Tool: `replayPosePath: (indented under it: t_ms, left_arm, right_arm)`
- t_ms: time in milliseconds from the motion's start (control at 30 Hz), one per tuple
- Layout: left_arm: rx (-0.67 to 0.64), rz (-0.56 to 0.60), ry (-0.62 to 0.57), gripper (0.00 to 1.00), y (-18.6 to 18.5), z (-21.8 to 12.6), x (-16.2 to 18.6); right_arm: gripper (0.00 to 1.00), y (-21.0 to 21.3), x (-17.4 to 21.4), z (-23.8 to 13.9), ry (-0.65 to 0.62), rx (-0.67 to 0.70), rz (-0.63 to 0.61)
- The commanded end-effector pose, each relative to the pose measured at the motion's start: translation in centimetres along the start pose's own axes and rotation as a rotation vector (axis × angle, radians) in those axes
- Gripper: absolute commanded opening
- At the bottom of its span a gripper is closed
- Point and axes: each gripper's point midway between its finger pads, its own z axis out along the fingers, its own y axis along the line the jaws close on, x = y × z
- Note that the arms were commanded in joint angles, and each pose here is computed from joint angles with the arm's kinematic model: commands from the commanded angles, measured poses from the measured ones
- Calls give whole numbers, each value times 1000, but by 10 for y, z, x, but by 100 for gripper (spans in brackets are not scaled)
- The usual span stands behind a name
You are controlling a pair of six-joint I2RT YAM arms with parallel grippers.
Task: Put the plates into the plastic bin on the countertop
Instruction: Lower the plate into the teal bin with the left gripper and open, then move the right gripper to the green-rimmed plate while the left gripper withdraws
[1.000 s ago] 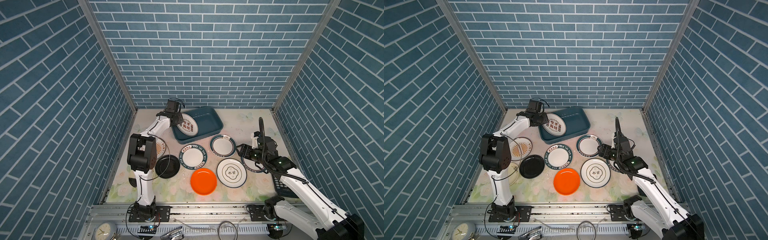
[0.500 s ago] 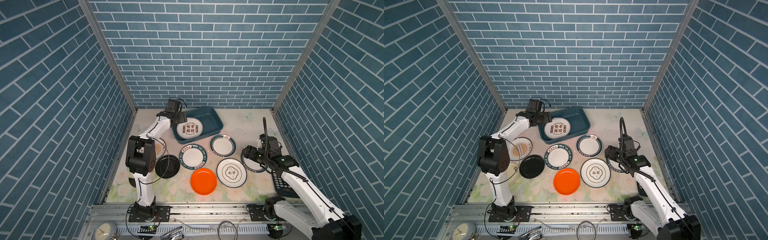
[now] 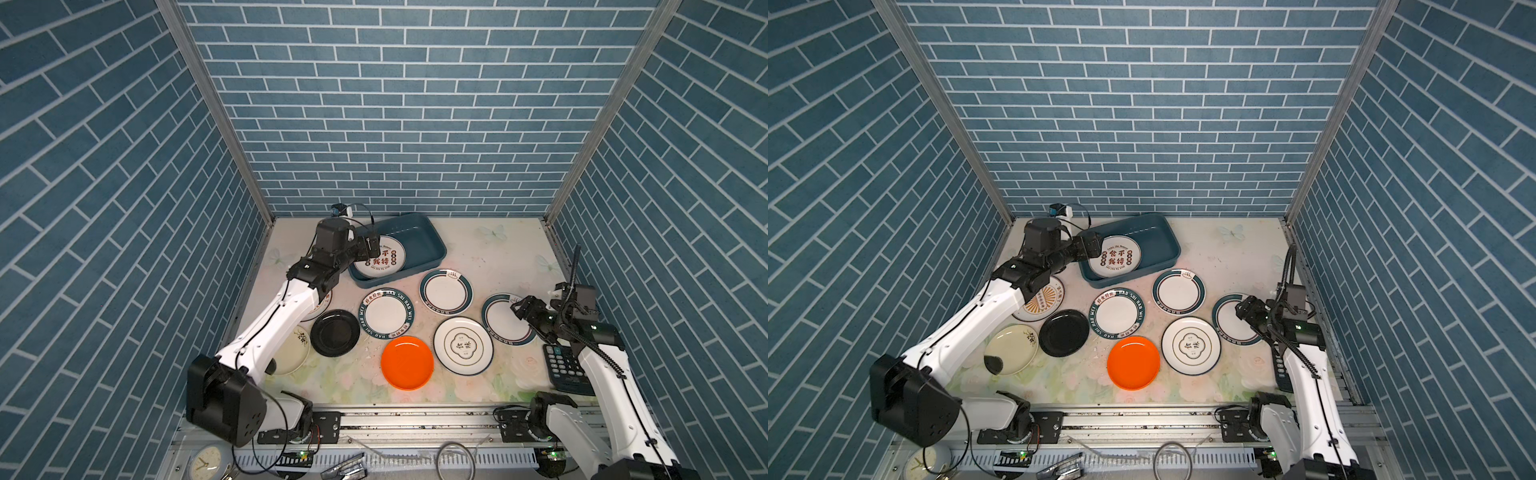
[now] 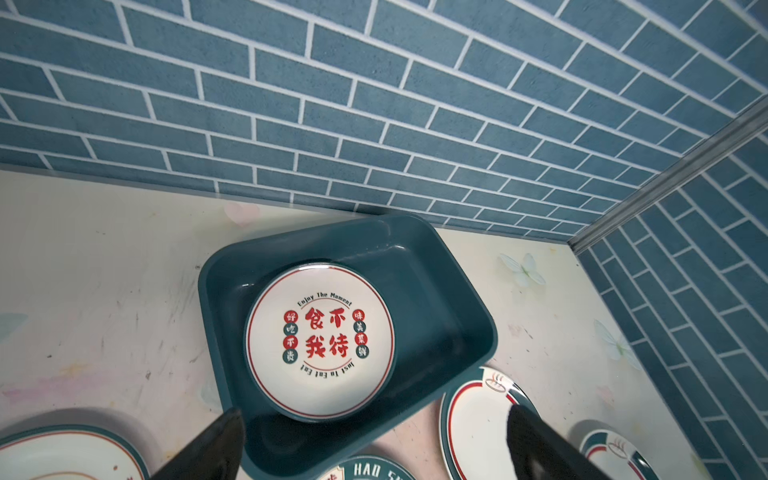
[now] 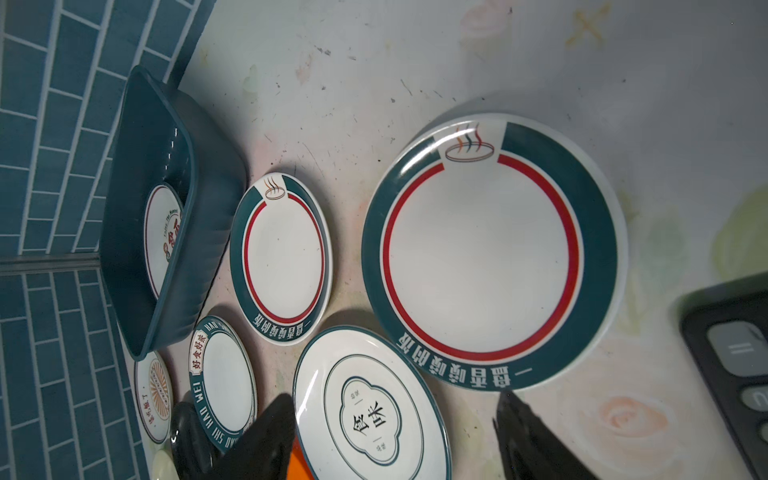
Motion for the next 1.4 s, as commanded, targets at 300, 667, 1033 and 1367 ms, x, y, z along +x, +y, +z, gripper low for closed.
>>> replayPosePath:
  t_ms: [300,667,1033,1367]
  left_arm:
    - [145,-117,-10,100,-7,-43,40]
    - [198,-150,-10,100,-11,-51,49]
    - [206,-161,17,100,-12,-47,55]
    - [221,-184,28,100,-16,-46,53]
  right_arm:
    - [75,-51,19,0,2,120,247]
    - [68,-79,30,17,-45,131,424]
    - [70,-82,31,36,-57,62,517]
    - [67,-86,24,51,-105,12,588]
